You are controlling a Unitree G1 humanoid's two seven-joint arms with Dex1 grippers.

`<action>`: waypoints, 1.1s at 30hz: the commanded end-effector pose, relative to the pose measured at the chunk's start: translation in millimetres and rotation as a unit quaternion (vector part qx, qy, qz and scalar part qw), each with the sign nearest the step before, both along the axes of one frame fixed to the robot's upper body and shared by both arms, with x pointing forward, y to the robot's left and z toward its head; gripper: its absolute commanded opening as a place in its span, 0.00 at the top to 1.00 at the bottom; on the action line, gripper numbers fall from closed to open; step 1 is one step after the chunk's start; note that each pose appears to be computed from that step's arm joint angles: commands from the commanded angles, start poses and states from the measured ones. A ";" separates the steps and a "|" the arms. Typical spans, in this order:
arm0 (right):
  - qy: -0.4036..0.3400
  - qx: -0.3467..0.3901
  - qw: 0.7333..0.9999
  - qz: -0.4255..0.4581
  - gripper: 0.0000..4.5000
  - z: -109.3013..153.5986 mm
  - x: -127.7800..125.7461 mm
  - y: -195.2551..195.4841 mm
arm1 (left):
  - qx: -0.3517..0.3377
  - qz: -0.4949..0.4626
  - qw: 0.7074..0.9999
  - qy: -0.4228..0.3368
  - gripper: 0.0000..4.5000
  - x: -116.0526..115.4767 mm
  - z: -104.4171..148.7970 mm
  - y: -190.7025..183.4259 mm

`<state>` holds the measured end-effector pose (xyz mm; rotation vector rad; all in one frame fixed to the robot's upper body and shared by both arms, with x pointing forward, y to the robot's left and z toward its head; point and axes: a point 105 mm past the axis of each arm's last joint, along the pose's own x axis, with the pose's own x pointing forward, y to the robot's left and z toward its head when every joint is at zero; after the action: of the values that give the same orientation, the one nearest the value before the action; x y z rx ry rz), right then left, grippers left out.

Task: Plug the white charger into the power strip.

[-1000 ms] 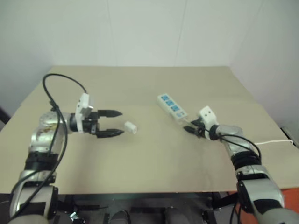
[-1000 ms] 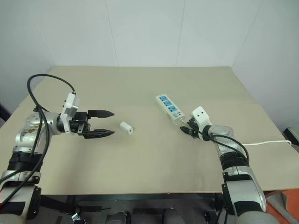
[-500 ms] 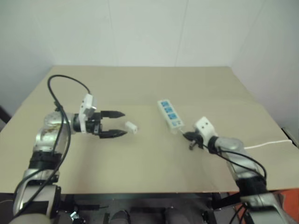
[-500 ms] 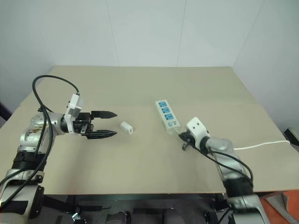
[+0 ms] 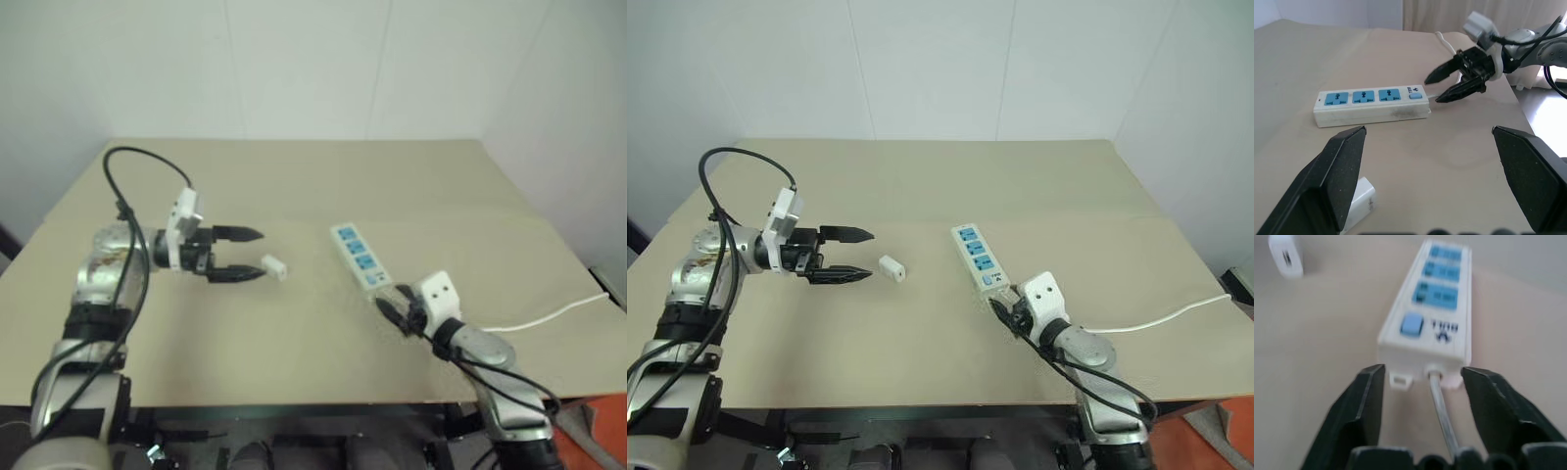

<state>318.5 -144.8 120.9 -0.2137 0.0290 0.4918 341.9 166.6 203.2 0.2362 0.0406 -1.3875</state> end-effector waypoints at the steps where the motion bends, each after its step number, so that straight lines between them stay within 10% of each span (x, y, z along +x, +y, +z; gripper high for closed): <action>1: -0.059 0.035 0.997 -0.029 0.02 27.9 -0.9 -3.9 | 0.003 -0.007 1.000 -0.028 0.00 0.7 13.9 -1.0; 33: -0.029 0.077 0.990 -0.116 0.01 -26.2 39.9 16.7 | 0.003 0.006 0.999 -0.038 0.00 2.6 18.3 -0.9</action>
<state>355.2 -124.7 88.7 -0.0872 -0.0090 0.2762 344.8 165.9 203.1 0.2486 0.0320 -1.3648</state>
